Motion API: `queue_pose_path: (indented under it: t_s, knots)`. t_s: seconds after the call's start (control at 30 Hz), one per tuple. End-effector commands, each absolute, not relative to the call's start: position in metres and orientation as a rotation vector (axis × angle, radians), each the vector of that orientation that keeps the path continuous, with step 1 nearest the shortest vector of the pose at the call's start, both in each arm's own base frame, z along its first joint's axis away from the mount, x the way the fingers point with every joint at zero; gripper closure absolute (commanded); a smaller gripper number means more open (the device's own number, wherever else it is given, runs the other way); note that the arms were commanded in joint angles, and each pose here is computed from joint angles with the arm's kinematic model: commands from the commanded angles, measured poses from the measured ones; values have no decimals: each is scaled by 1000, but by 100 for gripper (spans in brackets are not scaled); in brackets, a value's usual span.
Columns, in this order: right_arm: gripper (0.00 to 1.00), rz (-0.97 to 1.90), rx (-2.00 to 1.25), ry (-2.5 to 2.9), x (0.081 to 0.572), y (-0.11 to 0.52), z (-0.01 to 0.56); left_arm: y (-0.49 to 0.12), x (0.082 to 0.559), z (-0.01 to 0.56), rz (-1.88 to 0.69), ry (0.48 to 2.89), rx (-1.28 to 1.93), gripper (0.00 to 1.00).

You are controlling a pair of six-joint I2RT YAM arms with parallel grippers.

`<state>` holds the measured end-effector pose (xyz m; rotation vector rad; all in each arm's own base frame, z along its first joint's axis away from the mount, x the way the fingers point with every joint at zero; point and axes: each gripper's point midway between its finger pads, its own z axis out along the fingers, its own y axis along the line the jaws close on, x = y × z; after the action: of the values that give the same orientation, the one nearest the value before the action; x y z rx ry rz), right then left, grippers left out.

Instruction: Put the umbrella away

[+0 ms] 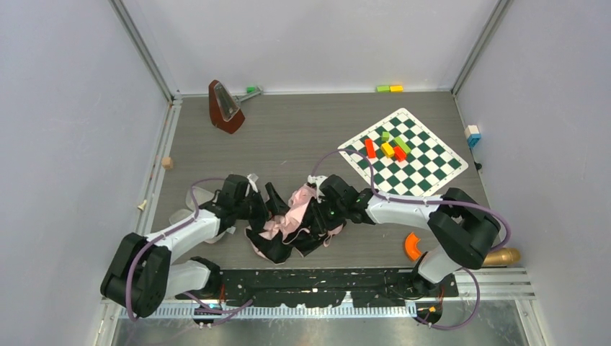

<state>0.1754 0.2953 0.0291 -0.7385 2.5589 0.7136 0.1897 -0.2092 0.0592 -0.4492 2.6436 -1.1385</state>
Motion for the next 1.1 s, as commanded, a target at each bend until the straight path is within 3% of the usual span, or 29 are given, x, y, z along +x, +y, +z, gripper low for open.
queue_pose_path:
  t_s: [0.0,0.13,0.37,0.67,1.07]
  knots:
    - [95,933,-713,2472,181,332,54,-237,221,103,-1380,2429,-508,1]
    - [95,1009,-722,2441,176,339,62,-245,234,104,-1422,2395,-565,1]
    - [95,1149,-717,2385,171,353,79,-281,223,81,-1431,2548,-557,1]
    - [95,1682,-417,2185,177,373,146,-296,217,97,-1580,2529,-545,1]
    - [95,2082,-282,1903,189,355,272,-307,220,196,-1737,2358,-316,1]
